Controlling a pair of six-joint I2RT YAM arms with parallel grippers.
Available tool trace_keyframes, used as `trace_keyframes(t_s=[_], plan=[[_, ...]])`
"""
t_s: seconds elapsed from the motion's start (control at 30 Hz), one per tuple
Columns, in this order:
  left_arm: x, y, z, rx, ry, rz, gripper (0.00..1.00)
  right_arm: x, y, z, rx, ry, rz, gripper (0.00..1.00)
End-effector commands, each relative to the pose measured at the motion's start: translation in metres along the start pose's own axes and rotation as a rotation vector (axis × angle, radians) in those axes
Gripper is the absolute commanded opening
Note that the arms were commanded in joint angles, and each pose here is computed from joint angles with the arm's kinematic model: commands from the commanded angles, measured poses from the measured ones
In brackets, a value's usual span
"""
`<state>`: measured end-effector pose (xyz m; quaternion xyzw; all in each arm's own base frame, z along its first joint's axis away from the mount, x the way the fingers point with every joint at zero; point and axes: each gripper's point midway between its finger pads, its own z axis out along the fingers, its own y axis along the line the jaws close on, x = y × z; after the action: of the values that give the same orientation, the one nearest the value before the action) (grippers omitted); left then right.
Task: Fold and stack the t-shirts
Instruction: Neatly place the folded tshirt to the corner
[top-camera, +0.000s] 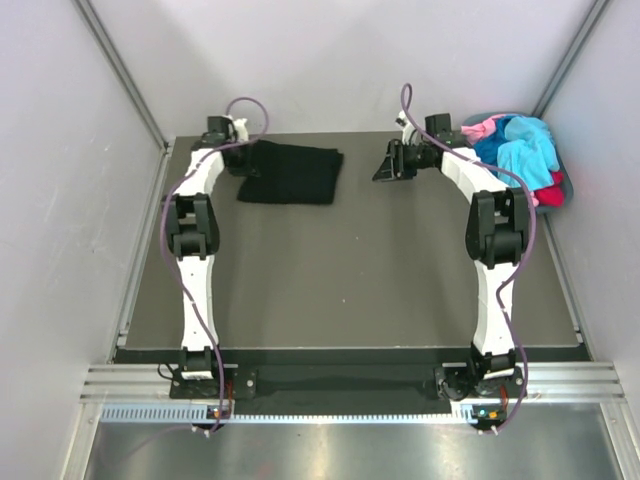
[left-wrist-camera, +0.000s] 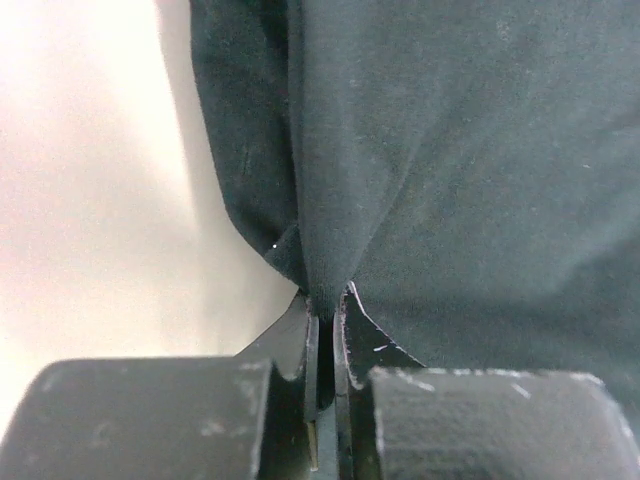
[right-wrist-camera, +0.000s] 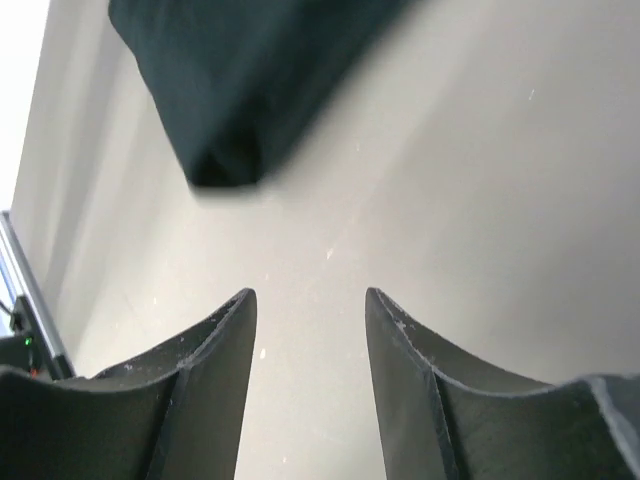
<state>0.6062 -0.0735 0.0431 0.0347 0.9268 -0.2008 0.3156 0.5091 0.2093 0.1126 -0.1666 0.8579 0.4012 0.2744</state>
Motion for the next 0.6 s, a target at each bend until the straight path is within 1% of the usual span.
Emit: trace_keyframes(t_s=[0.0,0.03,0.13,0.17,0.27,0.4,0.57], plan=[[-0.056,0.092,-0.064,-0.331,-0.140,0.104,0.00,-0.042,0.018,-0.015,-0.015,-0.096,-0.089,0.48],[-0.062,0.107,-0.073,-0.402,-0.154,0.112,0.00,-0.042,0.017,-0.015,-0.014,-0.097,-0.088,0.48],[-0.068,0.134,-0.085,-0.489,-0.172,0.130,0.00,-0.046,0.018,-0.014,-0.016,-0.104,-0.082,0.49],[-0.070,0.148,-0.093,-0.560,-0.175,0.126,0.00,-0.046,0.018,-0.014,-0.017,-0.103,-0.088,0.49],[-0.071,0.173,-0.104,-0.665,-0.174,0.153,0.00,-0.046,0.017,-0.015,-0.013,-0.103,-0.087,0.49],[-0.076,0.202,-0.118,-0.768,-0.178,0.192,0.00,-0.041,0.015,-0.016,-0.007,-0.095,-0.081,0.49],[-0.086,0.229,-0.131,-0.867,-0.198,0.243,0.00,-0.036,0.014,-0.015,-0.003,-0.085,-0.072,0.49]])
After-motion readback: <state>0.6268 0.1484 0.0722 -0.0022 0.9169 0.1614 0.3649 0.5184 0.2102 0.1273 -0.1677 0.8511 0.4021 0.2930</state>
